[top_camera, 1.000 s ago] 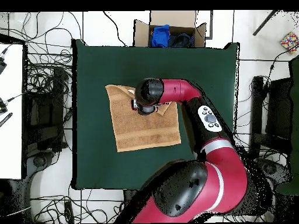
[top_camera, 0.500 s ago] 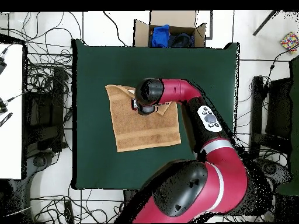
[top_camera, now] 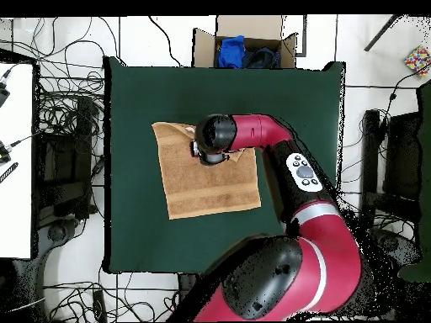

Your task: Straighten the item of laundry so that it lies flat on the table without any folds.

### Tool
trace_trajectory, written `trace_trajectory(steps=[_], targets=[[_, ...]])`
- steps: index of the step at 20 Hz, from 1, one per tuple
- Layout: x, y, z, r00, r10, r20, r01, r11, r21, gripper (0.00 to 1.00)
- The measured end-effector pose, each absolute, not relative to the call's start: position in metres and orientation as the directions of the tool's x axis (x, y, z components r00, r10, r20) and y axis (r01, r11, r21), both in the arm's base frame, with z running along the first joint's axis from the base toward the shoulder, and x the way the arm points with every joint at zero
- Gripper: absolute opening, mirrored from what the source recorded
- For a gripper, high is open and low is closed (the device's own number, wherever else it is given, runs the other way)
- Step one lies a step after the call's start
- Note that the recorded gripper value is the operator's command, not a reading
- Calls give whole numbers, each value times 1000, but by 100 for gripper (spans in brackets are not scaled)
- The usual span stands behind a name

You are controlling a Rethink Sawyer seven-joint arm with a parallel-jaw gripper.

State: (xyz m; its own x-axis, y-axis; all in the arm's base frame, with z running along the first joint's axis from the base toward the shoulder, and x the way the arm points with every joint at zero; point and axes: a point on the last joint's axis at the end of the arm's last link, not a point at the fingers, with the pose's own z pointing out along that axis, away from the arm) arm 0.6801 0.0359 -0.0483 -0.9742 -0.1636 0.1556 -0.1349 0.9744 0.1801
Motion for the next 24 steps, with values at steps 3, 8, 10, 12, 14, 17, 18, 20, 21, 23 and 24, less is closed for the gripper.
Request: trace_trajectory(steps=[3, 8, 10, 12, 14, 17, 18, 20, 21, 23, 24], targets=[[685, 33, -42, -978, -177, 106, -160, 975, 154, 100], [694, 30, -31, -982, -178, 58, -169, 976, 135, 100], [697, 29, -27, -983, -178, 47, -170, 977, 130, 100], [700, 28, -24, -983, -177, 37, -171, 977, 126, 100], [702, 28, -21, -984, -177, 29, -172, 977, 122, 100], [703, 28, -20, -984, -177, 23, -173, 977, 121, 100], [703, 28, -20, -984, -178, 23, -174, 977, 121, 100], [703, 29, -20, -983, -180, 23, -176, 977, 121, 100], [703, 30, -20, -983, -180, 23, -176, 977, 121, 100], [703, 31, -20, -983, -182, 23, -178, 977, 121, 100], [703, 31, -20, -983, -182, 23, -178, 977, 121, 100]])
